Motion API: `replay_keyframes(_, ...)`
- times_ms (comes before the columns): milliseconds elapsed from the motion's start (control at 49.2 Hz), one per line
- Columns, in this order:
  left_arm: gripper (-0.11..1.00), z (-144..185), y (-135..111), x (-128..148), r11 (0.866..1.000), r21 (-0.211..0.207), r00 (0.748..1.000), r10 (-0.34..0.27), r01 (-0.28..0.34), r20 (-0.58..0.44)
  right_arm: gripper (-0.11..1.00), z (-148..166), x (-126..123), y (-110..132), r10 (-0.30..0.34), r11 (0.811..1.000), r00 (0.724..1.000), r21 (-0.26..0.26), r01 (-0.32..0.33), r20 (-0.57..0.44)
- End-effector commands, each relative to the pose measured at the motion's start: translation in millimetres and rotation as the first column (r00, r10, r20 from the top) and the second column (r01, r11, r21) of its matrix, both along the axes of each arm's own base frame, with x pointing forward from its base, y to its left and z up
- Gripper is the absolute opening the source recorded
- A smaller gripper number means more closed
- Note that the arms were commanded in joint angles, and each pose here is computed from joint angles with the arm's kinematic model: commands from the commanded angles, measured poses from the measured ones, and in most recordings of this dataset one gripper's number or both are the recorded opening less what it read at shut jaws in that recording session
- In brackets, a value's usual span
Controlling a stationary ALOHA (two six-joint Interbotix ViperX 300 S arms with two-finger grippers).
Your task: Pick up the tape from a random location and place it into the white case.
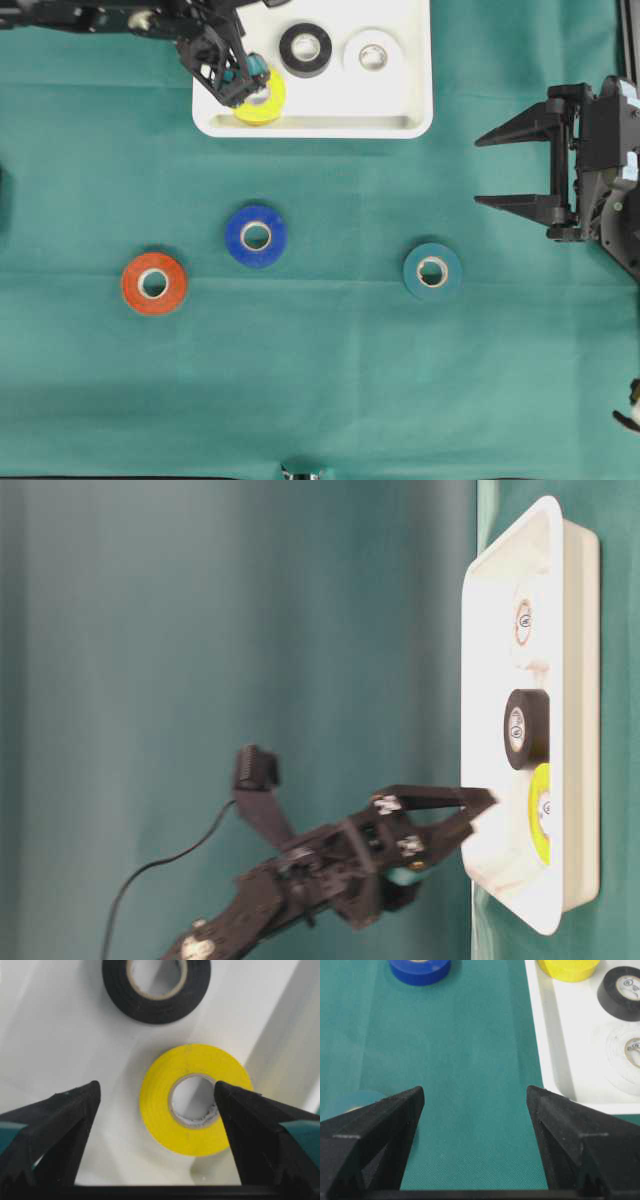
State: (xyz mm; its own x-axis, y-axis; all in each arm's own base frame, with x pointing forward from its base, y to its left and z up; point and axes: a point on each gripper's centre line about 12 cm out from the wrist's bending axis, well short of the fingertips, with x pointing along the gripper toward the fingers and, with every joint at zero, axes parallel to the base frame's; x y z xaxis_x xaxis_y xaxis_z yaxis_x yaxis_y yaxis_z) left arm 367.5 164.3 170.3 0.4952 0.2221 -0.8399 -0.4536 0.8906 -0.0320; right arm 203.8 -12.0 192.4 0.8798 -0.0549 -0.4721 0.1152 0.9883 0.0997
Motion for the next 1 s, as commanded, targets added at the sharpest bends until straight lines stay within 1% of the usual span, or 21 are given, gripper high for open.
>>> replay_keyframes(0,1.0,32.9,0.0,0.5,1.0,0.025,0.998,-0.001,-0.001,0.061,0.79,4.4,3.0,-0.3,0.002,1.0,1.0,-0.004,-0.002,0.015)
replay_keyframes(264,1.0,75.9,-3.1,-2.2,0.999,0.043,0.996,-0.01,0.006,0.093,0.79,4.3,2.9,-0.3,0.002,1.0,1.0,-0.004,-0.002,0.013)
replay_keyframes(528,1.0,115.7,-9.2,-7.5,0.996,0.081,0.989,-0.036,0.025,0.144,0.79,4.3,2.9,-0.3,0.002,1.0,1.0,-0.004,-0.002,0.013)
replay_keyframes(630,1.0,118.9,-10.6,-10.8,0.996,0.087,0.988,-0.04,0.027,0.15,0.79,4.3,2.9,-0.3,0.002,1.0,1.0,-0.004,-0.002,0.013)
replay_keyframes(813,1.0,117.8,-14.7,-13.1,0.996,0.087,0.988,-0.048,0.036,0.147,0.79,5.0,3.3,-0.3,0.002,1.0,1.0,-0.004,-0.002,0.016)
replay_keyframes(894,1.0,118.5,-22.4,-11.2,0.995,0.086,0.987,-0.068,0.055,0.149,0.79,5.4,3.5,-0.4,0.002,1.0,1.0,-0.004,-0.002,0.016)
replay_keyframes(976,1.0,120.2,-34.7,-7.3,0.992,0.088,0.983,-0.101,0.088,0.153,0.79,5.4,3.5,-0.4,0.002,1.0,1.0,-0.004,-0.002,0.016)
